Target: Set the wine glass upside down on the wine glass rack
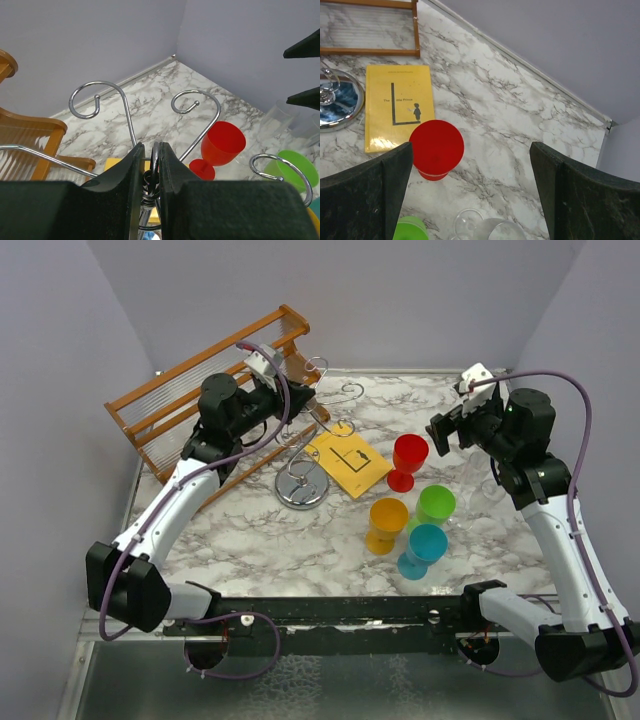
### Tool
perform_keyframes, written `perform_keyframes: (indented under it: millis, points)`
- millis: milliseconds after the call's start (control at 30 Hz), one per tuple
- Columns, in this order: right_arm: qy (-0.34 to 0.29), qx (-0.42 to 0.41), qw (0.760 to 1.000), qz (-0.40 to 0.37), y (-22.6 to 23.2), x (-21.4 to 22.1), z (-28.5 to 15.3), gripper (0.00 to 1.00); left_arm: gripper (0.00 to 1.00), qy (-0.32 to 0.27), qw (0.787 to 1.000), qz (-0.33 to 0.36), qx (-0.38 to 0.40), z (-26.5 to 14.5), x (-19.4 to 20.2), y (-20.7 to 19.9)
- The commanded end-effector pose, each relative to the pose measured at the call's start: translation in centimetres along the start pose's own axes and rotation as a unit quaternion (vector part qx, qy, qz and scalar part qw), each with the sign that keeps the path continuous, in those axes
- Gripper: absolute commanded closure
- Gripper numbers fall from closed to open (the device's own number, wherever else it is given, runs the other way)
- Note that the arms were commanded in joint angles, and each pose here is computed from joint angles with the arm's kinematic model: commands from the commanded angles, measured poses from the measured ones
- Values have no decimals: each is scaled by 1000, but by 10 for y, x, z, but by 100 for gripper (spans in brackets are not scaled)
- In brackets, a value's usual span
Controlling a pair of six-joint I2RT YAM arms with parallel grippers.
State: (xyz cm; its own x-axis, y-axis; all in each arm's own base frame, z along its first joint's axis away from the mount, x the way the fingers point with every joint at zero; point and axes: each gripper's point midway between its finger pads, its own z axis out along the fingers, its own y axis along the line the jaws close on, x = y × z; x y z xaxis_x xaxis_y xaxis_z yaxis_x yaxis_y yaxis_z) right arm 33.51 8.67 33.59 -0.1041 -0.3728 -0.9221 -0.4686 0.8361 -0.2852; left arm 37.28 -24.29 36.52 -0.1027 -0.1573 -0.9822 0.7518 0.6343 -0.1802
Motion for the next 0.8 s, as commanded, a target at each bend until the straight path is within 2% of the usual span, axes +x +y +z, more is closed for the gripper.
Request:
perform_keyframes:
  millis: [0,367,567,767]
  points:
    - [14,-41,999,-7,12,7,3,0,82,-6,999,44,25,-14,-20,-19]
    - [60,-61,996,-2,16,29,20,0,61,32,997,66,-23,-30,-11,-7]
    - [103,-55,993,2,12,49,30,1,40,35,996,72,-38,-36,-23,-6]
    - [158,-54,986,9,8,73,44,14,17,31,992,101,-62,-47,-55,-7]
